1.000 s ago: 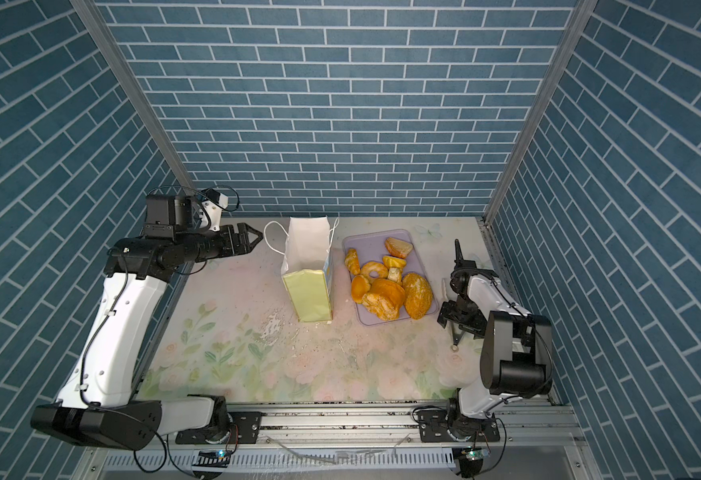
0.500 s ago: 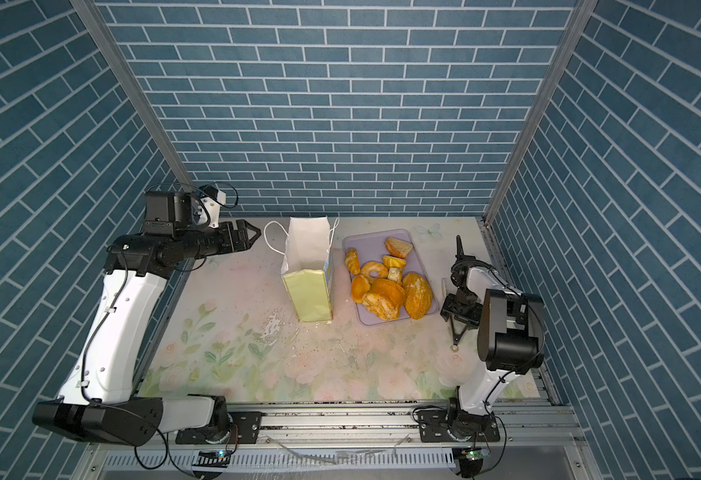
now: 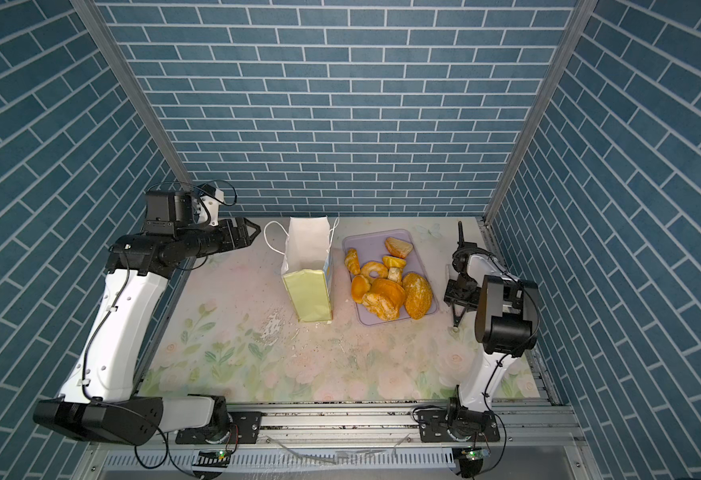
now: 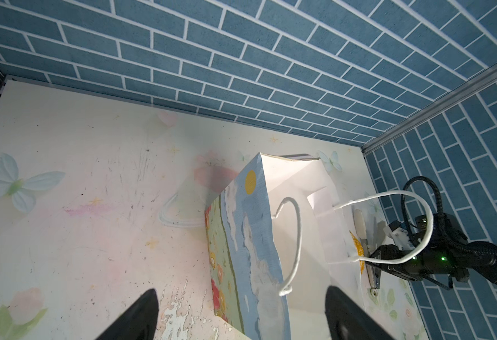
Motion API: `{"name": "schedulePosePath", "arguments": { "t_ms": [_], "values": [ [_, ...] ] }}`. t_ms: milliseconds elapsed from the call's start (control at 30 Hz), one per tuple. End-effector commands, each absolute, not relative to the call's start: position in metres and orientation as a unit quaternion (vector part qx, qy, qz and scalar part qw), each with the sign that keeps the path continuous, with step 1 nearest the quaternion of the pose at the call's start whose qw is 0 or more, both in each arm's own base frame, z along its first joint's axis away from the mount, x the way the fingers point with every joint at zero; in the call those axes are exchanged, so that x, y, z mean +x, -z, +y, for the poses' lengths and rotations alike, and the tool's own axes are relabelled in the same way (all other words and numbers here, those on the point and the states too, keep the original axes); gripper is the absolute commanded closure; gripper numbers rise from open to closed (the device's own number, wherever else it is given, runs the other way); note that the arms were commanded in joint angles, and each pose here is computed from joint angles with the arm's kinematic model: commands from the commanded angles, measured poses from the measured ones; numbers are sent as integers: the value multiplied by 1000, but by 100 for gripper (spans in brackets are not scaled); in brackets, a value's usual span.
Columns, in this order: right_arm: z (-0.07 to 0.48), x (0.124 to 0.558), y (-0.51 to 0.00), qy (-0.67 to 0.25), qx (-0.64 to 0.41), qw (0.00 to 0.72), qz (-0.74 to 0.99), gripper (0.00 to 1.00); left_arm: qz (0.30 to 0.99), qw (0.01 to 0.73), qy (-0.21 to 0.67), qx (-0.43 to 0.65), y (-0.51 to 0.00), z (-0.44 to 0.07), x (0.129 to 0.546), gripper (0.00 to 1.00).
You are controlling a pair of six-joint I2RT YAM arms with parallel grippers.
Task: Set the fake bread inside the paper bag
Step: 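Lower the right gripper onto the metal tongs and close on them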
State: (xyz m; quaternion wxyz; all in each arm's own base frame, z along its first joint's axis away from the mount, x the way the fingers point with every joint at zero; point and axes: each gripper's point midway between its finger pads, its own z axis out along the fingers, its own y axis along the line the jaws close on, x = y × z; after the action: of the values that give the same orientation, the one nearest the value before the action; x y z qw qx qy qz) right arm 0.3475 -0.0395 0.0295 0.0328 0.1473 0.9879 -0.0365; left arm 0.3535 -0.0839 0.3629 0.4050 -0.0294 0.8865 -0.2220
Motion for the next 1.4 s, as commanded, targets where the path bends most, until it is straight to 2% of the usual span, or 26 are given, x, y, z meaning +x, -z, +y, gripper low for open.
{"name": "schedulePosePath", "arguments": {
  "t_ms": [0, 233, 400, 600, 967, 1367],
  "values": [
    [-37, 368, -31, 24, 100, 63, 993, 41, 882, 412, 225, -37, -364, -82, 355, 10],
    [-29, 368, -28, 0, 107, 76, 991, 40, 879, 423, 217, -38, -367, -79, 357, 10],
    [-33, 362, -31, 12, 105, 74, 992, 32, 880, 419, 221, -33, -364, -81, 356, 10],
    [-34, 353, -35, 14, 139, 78, 987, 28, 879, 422, 218, -28, -363, -80, 351, 10],
    [-34, 350, -19, 15, 124, 75, 989, 31, 878, 425, 218, -19, -364, -81, 349, 10],
    [-33, 357, -18, 9, 97, 103, 990, 33, 876, 428, 221, -28, -365, -81, 350, 10]
  ]
}}
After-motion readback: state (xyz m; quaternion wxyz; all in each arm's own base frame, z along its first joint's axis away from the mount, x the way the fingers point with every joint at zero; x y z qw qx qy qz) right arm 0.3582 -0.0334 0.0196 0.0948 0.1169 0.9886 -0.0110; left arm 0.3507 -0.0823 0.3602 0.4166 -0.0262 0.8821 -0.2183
